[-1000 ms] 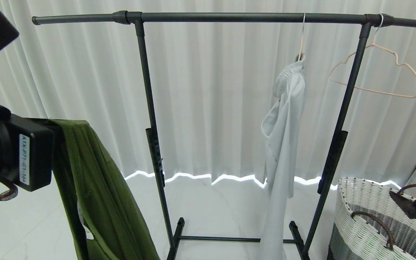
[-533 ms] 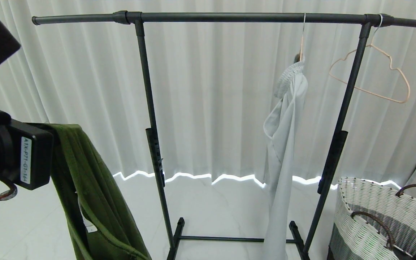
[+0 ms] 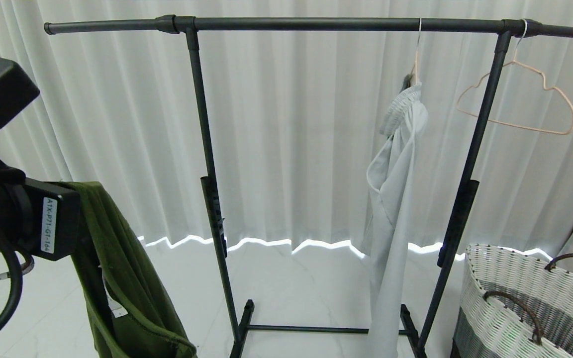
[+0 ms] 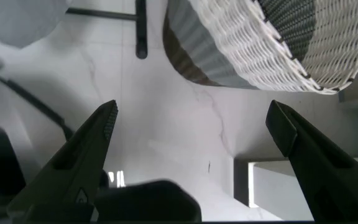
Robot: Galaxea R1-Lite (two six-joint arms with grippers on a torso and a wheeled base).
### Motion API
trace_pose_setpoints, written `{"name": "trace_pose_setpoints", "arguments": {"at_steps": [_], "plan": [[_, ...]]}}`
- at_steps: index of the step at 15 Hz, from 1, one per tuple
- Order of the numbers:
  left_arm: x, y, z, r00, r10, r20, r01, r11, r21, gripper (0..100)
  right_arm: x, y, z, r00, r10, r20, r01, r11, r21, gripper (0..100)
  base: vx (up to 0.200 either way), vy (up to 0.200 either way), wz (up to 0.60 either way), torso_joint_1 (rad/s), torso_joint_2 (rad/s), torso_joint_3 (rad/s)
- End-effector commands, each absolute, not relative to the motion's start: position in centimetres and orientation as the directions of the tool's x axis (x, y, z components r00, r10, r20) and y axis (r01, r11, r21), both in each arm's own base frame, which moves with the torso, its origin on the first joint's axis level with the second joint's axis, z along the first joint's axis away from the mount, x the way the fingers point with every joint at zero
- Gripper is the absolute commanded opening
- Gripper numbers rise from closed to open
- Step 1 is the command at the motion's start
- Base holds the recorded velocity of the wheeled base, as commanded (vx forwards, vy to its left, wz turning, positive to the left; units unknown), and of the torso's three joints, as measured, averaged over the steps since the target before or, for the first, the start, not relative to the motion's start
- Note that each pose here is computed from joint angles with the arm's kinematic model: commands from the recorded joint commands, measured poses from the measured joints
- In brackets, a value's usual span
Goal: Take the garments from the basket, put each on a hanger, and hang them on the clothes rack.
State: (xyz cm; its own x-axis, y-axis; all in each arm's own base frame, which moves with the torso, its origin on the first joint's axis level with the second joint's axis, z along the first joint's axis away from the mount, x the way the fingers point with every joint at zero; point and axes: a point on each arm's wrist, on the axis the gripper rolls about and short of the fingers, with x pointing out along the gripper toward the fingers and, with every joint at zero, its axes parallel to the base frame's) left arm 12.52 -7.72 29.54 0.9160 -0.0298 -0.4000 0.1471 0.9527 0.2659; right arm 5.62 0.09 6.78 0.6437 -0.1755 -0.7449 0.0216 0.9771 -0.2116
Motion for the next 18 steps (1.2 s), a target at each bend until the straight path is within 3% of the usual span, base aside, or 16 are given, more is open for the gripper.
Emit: {"name": "trace_pose_setpoints", "arguments": {"at_steps": [1, 6, 18], "plan": [[12.64, -7.78, 29.43, 0.914, -0.027, -0.405, 0.148, 0.951, 0.270, 0, 4.19, 0.03, 7.10, 0.712, -0.142, -0.687, 0.005, 0.980, -0.198, 100, 0.000, 0.000, 0.00, 0.000, 0.00, 0.000], [12.60, -7.76, 29.45, 0.915, -0.028, -0.404, 0.148, 0.952, 0.269, 0, 4.23, 0.05, 7.08, 0.710, -0.136, -0.691, 0.030, 0.986, -0.164, 100, 0.000, 0.000, 0.00, 0.033, -0.13, -0.125], [12.67, -7.81, 29.40, 0.914, -0.027, -0.406, 0.148, 0.952, 0.269, 0, 4.27, 0.08, 7.05, 0.706, -0.125, -0.698, 0.037, 0.990, -0.139, 100, 0.000, 0.000, 0.00, 0.182, -0.48, -0.283]]}}
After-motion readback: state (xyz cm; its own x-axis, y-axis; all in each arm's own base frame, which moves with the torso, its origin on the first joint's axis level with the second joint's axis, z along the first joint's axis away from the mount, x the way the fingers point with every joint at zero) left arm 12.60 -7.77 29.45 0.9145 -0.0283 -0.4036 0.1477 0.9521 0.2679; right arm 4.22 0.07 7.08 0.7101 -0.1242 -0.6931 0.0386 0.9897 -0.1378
